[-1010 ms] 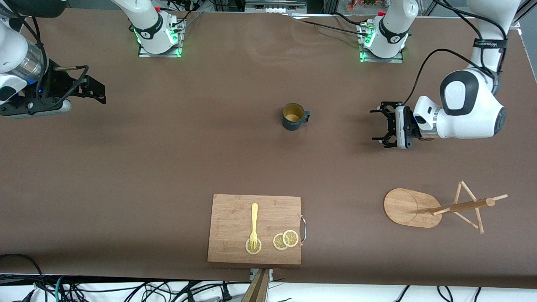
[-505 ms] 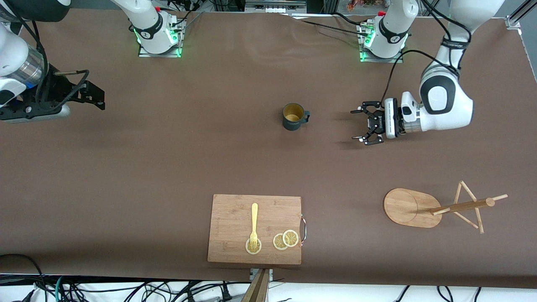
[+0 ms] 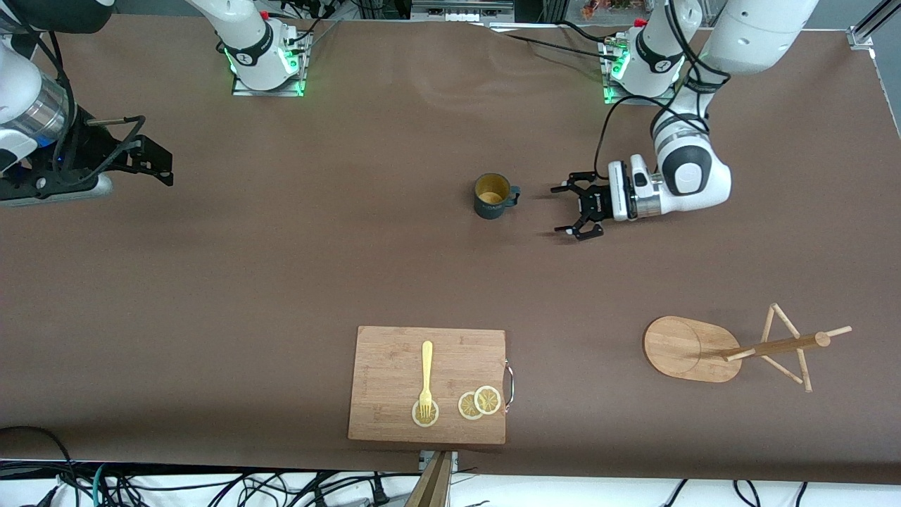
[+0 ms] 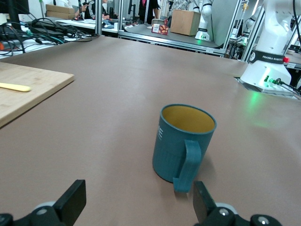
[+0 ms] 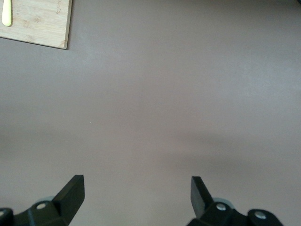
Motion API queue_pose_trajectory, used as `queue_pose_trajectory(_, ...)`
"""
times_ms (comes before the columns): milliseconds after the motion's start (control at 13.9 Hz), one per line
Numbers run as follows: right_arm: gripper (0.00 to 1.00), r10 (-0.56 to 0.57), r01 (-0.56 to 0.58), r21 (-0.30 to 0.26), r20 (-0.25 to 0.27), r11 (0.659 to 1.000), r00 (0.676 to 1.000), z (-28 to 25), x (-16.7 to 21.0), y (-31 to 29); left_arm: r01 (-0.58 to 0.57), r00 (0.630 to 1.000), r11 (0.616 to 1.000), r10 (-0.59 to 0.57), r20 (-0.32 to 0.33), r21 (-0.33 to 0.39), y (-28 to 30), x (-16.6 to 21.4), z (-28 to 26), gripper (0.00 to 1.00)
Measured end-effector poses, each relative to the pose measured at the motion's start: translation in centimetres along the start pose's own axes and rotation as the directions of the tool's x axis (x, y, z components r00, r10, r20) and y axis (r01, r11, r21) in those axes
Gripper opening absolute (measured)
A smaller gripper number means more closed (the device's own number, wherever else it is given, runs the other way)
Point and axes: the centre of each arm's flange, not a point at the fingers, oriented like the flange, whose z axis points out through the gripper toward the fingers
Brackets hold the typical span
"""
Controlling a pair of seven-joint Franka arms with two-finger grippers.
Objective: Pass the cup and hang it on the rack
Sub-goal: 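Move the left gripper toward the teal mug's handle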
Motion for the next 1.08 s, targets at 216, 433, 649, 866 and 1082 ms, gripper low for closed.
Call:
queue_pose_trajectory(216,1.0,-0.001,0.001,0.0,-0.002,1.0,1.0,-0.1,0.0,-0.1,-0.004,1.0,1.0,0.003,-0.005,-0.014,1.2,-0.9,1.8,1.0)
queue_pose_trajectory(433,1.0,-0.001,0.001,0.0,-0.002,1.0,1.0,-0.1,0.0,-0.1,-0.024,0.999,1.0,0.024,-0.024,0.008,2.1,-1.2,3.0,1.0)
queue_pose_trajectory(649,1.0,-0.001,0.001,0.0,-0.002,1.0,1.0,-0.1,0.0,-0.1,-0.008,1.0,1.0,0.008,-0.026,0.004,3.7,-2.0,4.2,1.0)
queue_pose_trajectory(866,1.0,-0.001,0.001,0.0,-0.002,1.0,1.0,-0.1,0.0,-0.1,0.017,0.999,1.0,-0.016,-0.032,0.024,4.8,-2.7,4.4,1.0)
queue_pose_trajectory(1082,1.0,-0.001,0.001,0.0,-0.002,1.0,1.0,-0.1,0.0,-0.1,0.047,0.998,0.998,-0.045,-0.045,0.045,5.9,-2.8,5.8,1.0)
